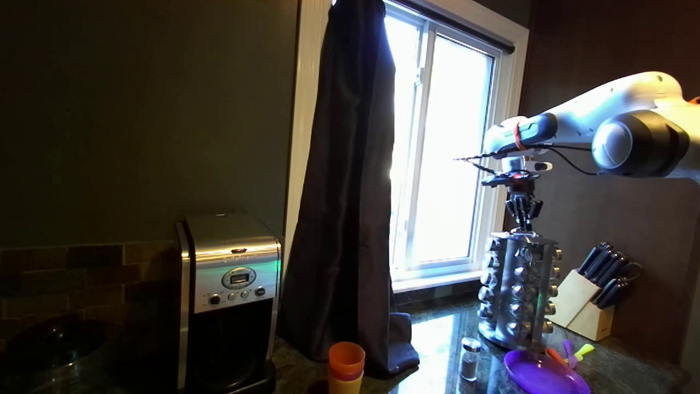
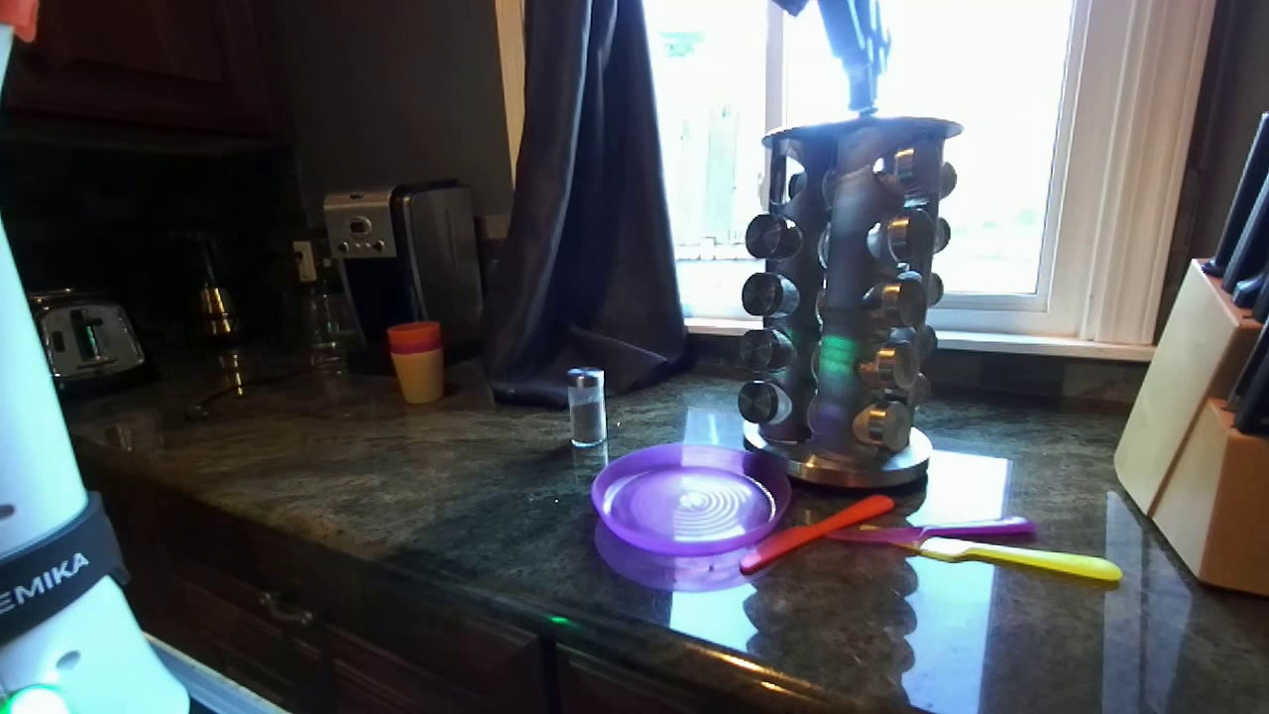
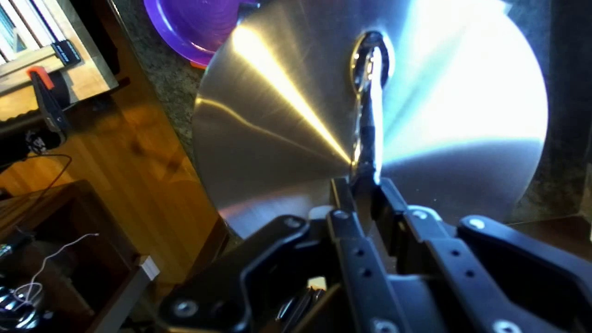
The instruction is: Rotate the silver stand.
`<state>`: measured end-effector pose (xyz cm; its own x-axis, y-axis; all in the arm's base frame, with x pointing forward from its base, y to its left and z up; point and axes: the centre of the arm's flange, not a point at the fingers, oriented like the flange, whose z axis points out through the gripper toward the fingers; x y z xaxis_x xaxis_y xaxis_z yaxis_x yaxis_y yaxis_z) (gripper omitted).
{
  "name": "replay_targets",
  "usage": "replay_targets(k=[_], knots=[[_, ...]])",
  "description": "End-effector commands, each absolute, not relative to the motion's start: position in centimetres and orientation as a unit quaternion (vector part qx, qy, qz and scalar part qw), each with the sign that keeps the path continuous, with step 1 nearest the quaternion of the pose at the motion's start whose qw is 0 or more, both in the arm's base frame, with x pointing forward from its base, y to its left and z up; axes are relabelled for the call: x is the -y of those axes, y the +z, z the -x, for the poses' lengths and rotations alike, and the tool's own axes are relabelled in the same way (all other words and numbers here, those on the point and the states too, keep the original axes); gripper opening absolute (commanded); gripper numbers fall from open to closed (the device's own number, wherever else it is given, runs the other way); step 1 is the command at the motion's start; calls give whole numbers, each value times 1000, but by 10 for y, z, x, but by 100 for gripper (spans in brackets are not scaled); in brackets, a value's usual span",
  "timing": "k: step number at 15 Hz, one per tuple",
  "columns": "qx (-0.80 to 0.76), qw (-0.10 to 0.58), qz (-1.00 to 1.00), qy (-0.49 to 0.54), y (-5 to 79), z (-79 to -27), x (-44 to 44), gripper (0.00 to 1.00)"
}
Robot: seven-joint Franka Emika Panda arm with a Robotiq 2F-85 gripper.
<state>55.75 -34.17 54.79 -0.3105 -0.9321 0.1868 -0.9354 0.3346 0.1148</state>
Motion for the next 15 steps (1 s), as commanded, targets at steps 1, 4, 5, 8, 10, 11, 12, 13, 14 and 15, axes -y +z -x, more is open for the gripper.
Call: replay_targets(k=[1, 4, 5, 8, 10, 11, 12, 13, 14, 15], knots=[[819, 123, -561, -4, 532, -565, 338, 44], [813, 117, -570, -6, 535, -562, 340, 64], [810, 116, -575, -7, 538, -560, 340, 73], [797, 106, -595, -3, 548, -552, 340, 95], [775, 112, -621, -5, 555, -546, 340, 100], [752, 114, -649, -8, 559, -544, 343, 100], [728, 112, -676, -9, 563, -542, 345, 100], [709, 106, -697, -4, 567, -539, 348, 100], [689, 102, -718, 4, 571, -535, 349, 100], [668, 101, -737, 6, 577, -529, 352, 100]])
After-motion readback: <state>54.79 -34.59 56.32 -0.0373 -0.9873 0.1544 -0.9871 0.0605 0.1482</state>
